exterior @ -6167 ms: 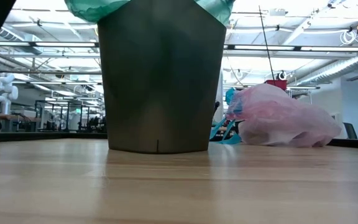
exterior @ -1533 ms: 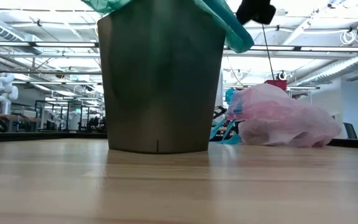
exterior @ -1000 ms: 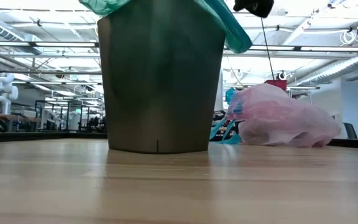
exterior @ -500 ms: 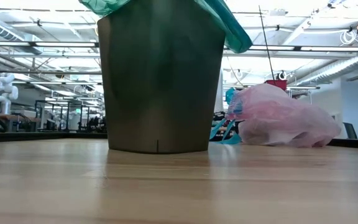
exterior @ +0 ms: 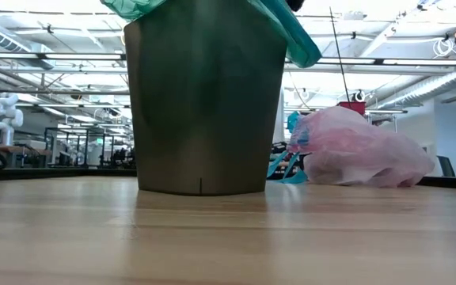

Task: Place trash/remove bag and relplace
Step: Insert a new trash bag into the bin

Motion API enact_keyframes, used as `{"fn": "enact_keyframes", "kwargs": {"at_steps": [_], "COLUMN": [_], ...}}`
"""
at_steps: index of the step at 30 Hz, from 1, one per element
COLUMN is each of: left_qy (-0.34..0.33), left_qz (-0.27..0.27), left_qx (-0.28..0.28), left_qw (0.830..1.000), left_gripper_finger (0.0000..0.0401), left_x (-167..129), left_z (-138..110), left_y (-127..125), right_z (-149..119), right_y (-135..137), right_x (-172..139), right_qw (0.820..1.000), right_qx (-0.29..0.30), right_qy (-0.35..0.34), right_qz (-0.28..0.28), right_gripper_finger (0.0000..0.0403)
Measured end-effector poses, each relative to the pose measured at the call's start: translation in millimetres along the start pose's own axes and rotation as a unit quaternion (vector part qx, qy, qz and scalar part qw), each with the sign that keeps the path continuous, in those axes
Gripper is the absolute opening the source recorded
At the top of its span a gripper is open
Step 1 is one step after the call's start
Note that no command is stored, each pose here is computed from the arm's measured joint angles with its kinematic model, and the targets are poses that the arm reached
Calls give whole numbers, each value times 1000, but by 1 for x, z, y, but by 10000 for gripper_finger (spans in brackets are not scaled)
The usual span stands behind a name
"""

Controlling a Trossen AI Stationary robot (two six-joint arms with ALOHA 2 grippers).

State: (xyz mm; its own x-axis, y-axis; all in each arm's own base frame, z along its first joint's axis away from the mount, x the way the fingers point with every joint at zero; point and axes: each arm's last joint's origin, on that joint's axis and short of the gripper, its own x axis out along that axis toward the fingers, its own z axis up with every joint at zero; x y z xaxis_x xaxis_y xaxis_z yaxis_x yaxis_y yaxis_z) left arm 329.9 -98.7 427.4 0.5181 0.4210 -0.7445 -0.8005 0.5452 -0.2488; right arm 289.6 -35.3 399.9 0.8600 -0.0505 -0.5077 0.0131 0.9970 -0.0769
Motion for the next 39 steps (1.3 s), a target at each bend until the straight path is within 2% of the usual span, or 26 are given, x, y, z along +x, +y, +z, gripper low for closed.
{"fn": "enact_keyframes", "kwargs": {"at_steps": [5,13,21,25,29,32,35,37,39], "left_qy": [7,-12,-38,-41,-21,33,70,86,117], "left_qz": [2,2,7,-15,-46,-114,-182,-194,-171], "left_qx": [23,44,48,75,92,164,204,218,229], "left_qw": [1000,999,998,996,994,979,959,953,951], "left_gripper_finger": [2,1,0,0,0,0,0,0,0], "left_x": [2,-8,-24,-42,-49,-41,-35,-30,-22], "left_z": [16,44,79,88,87,88,86,84,79], "left_y": [9,33,70,89,92,84,73,68,67], "right_z": [0,-12,-13,-17,-20,-19,-18,-18,-18], "right_y": [-20,-49,-79,-93,-101,-103,-103,-103,-103], "right_x": [8,46,55,57,59,59,59,59,59], "right_qw": [1000,999,998,997,997,996,996,996,996], "right_qx": [16,39,44,55,59,58,59,62,66], "right_qy": [-14,12,-22,-28,-27,-33,-42,-41,-41], "right_qz": [-19,-13,-44,-45,-53,-51,-45,-45,-45], "right_gripper_finger": [6,1,0,0,0,0,0,0,0]}}
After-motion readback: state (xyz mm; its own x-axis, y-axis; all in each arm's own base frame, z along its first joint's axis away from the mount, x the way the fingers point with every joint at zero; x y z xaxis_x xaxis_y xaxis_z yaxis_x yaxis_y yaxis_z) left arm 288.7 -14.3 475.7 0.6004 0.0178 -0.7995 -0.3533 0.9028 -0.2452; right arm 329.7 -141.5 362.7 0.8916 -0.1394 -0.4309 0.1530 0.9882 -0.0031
